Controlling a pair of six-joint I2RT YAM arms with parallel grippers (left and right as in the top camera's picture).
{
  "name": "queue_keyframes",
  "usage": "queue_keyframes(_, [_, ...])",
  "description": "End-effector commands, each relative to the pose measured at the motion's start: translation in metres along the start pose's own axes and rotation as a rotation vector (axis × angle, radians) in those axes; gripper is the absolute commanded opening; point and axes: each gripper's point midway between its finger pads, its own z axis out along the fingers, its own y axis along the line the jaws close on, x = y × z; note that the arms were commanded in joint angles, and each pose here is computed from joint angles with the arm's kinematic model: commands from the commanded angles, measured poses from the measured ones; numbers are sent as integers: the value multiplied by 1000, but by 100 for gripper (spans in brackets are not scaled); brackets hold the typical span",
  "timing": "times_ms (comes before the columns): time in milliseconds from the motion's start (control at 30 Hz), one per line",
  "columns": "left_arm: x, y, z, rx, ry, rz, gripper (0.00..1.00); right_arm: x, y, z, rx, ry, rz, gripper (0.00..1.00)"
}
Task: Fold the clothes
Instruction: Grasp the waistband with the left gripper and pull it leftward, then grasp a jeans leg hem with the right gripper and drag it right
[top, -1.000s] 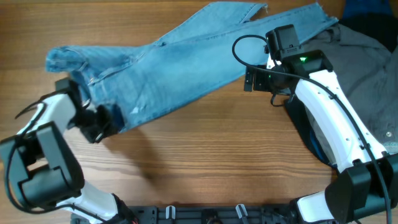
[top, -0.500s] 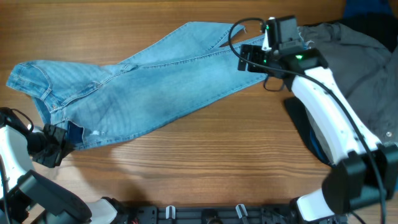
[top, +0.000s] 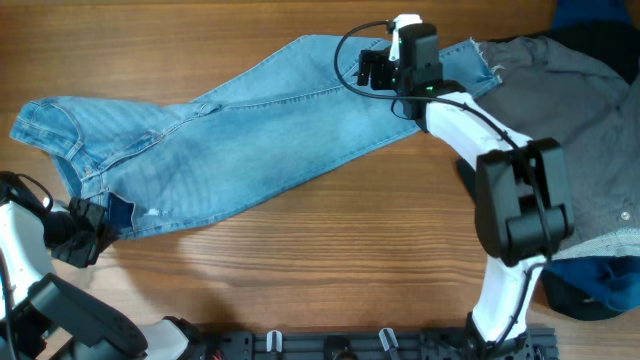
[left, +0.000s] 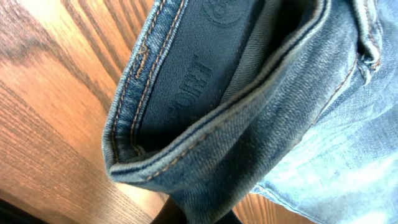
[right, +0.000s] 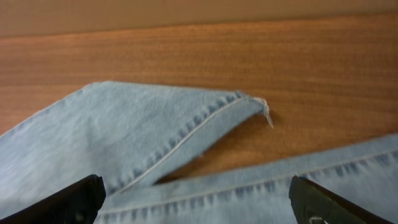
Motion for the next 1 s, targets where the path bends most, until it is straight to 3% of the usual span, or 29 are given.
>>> queue_keyframes(0, [-8, -7, -7, 29, -39, 26, 5, 29, -20, 28, 38, 34, -8, 99])
queue_keyframes(133, [-10, -8, -7, 33, -49, 29, 5, 61, -28, 48, 50, 87, -7, 100])
queue_keyframes(300, [-13, -9, -8, 38, -59, 32, 6, 122, -39, 44, 92, 310, -3, 98])
queue_keyframes(400, [-16, -11, -8, 43, -72, 36, 7, 175, -49, 15, 139, 559, 4, 86])
queue_keyframes(633, [-26, -14, -9, 52, -116, 46, 9, 255, -61, -71, 271, 1025, 90, 86])
queue_keyframes(833, [-45, 10, -12, -92, -211, 32, 8, 277, -62, -123, 331, 1249, 118, 86])
queue_keyframes(967, [-51, 24, -16, -171, -250, -1, 8, 279, -45, -136, 261, 1310, 182, 85])
